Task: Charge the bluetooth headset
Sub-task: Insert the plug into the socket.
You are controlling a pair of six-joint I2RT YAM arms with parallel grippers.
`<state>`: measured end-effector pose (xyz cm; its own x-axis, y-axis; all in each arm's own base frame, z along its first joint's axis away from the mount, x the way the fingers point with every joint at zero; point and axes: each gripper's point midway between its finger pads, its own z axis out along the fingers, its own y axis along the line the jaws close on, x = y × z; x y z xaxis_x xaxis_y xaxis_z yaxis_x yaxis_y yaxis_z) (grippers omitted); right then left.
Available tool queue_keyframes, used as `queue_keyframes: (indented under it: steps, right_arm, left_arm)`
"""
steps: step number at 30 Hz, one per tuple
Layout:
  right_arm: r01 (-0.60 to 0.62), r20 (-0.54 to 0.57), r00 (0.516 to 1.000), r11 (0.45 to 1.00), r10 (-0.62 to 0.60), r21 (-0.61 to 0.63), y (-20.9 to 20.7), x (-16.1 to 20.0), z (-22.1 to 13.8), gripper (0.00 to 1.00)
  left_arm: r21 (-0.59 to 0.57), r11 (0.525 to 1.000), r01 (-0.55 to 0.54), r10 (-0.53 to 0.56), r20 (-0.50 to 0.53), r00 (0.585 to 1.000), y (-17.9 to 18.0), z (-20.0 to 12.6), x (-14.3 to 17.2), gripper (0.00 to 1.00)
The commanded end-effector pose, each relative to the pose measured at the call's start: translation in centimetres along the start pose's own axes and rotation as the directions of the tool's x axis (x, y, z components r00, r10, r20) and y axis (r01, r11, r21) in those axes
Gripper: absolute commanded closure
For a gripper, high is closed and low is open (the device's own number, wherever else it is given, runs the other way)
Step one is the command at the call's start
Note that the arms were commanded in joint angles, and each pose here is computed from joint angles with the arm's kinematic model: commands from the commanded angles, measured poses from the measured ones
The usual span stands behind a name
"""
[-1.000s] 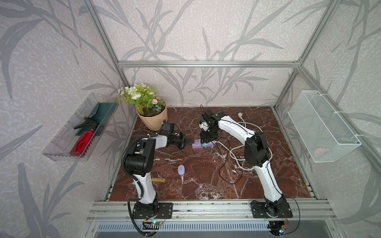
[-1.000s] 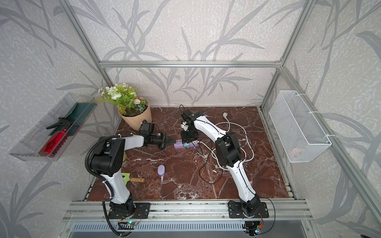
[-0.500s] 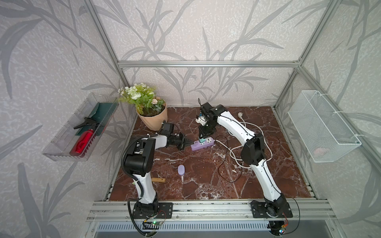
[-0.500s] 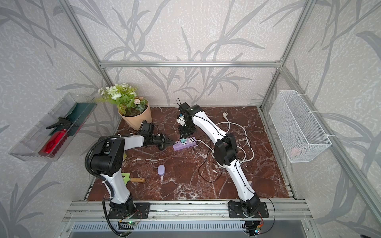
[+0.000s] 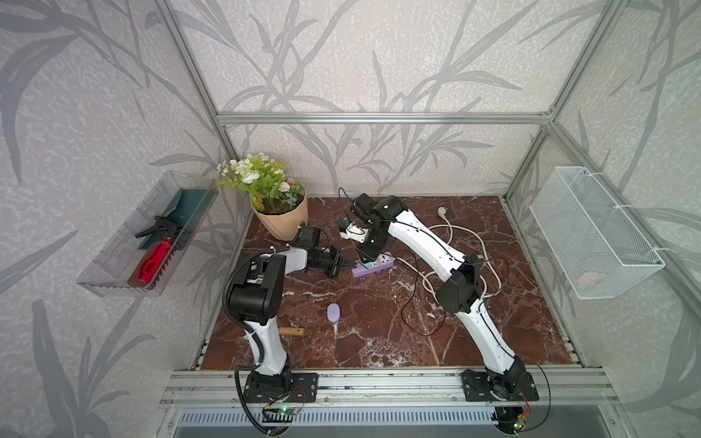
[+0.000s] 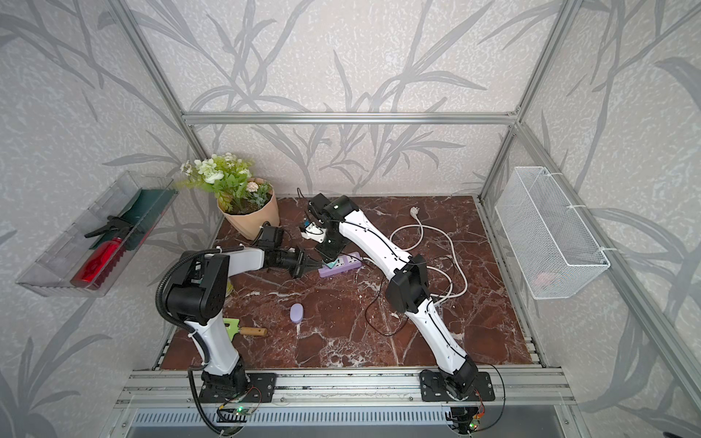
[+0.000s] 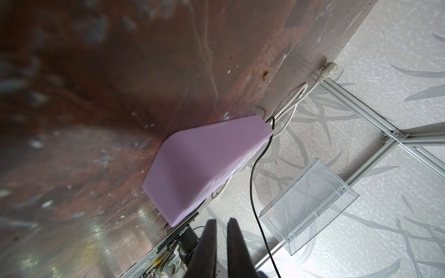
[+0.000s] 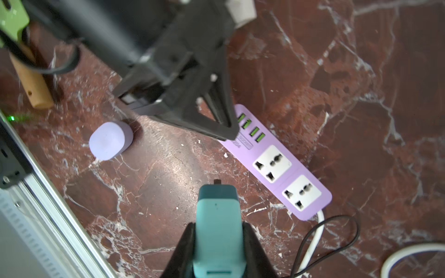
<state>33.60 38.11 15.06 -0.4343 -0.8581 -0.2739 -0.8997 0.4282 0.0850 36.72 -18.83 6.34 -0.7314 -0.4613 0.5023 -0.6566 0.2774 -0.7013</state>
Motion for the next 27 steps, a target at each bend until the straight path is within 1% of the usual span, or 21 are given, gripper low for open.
queue_keyframes:
  steps: [1, 2, 4, 7, 9, 12, 14, 17, 23, 27]
  right_arm:
    - [0.243, -0.016, 0.970, 0.968, -0.243, 0.057, -0.7, 0.1, -0.9, 1.00]
    - [0.284, -0.024, 0.959, 0.955, -0.283, 0.081, -1.1, 0.0, -0.8, 1.00]
    - [0.328, -0.029, 0.945, 0.938, -0.327, 0.115, -1.8, -0.1, -1.1, 1.00]
    - [0.427, -0.033, 0.904, 0.894, -0.427, 0.135, -2.0, -0.2, -1.1, 1.00]
    - [0.493, -0.044, 0.869, 0.856, -0.492, 0.158, -2.6, -0.2, -0.6, 1.00]
    - [0.548, -0.040, 0.836, 0.826, -0.548, 0.136, -2.6, -0.1, 0.2, 1.00]
    - [0.558, -0.042, 0.829, 0.822, -0.557, 0.114, -2.9, 0.1, 0.6, 1.00]
    - [0.555, -0.043, 0.832, 0.828, -0.553, 0.086, -3.7, 0.3, 1.1, 1.00]
    - [0.569, -0.076, 0.821, 0.822, -0.566, 0.036, -4.9, 1.4, 2.7, 1.00]
    - [0.551, -0.081, 0.831, 0.834, -0.550, -0.014, -4.8, 2.4, 3.0, 1.00]
  left_arm:
    - [0.000, 1.000, 0.023, -0.023, -0.016, 1.000, 0.6, -1.0, 0.9, 0.88]
    - [-0.004, 1.000, 0.028, -0.028, -0.013, 1.000, 0.8, -1.1, 1.0, 0.88]
    - [-0.012, 0.999, 0.033, -0.033, -0.002, 0.999, 1.2, -1.5, 1.0, 0.88]
    - [-0.026, 0.999, 0.037, -0.037, 0.014, 0.999, 1.4, -1.9, 0.9, 0.87]
    - [-0.033, 0.998, 0.046, -0.045, 0.018, 0.999, 1.5, -2.1, 0.9, 0.88]
    - [-0.044, 0.997, 0.062, -0.061, 0.022, 0.998, 1.7, -2.3, 0.8, 0.88]
    - [-0.050, 0.996, 0.071, -0.070, 0.027, 0.997, 1.9, -2.4, 0.8, 0.88]
    - [-0.059, 0.995, 0.076, -0.073, 0.044, 0.996, 1.9, -2.7, 0.5, 0.88]
    - [-0.073, 0.993, 0.089, -0.084, 0.060, 0.995, 1.9, -2.8, 0.1, 0.87]
    - [-0.086, 0.991, 0.102, -0.097, 0.066, 0.993, 2.1, -2.7, -0.2, 0.88]
